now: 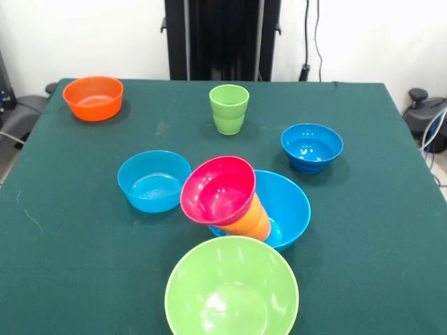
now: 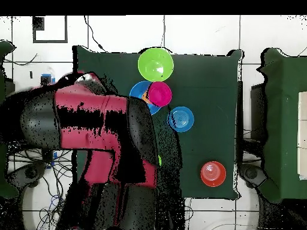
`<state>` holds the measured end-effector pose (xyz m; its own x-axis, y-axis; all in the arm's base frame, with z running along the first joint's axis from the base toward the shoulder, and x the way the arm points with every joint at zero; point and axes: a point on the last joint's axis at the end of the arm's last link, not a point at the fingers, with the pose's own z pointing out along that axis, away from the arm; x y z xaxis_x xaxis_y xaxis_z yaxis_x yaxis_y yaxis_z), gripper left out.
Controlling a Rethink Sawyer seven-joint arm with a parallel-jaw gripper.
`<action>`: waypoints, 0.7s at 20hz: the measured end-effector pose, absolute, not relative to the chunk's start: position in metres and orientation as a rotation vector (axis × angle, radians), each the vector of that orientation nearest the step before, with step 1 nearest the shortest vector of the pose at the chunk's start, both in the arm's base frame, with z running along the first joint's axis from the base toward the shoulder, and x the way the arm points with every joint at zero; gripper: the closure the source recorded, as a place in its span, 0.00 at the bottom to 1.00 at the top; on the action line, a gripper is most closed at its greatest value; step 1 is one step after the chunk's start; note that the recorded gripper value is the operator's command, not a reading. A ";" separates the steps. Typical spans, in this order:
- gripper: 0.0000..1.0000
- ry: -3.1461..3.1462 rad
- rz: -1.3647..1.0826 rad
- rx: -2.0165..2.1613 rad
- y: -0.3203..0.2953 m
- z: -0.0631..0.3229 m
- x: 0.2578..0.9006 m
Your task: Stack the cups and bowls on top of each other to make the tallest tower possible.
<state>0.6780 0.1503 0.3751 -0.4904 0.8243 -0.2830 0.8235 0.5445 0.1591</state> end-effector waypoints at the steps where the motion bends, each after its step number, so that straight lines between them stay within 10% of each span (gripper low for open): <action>1: 0.00 2.463 0.008 1.359 0.152 0.377 0.673; 14: 0.00 2.550 0.085 1.128 0.158 0.384 0.543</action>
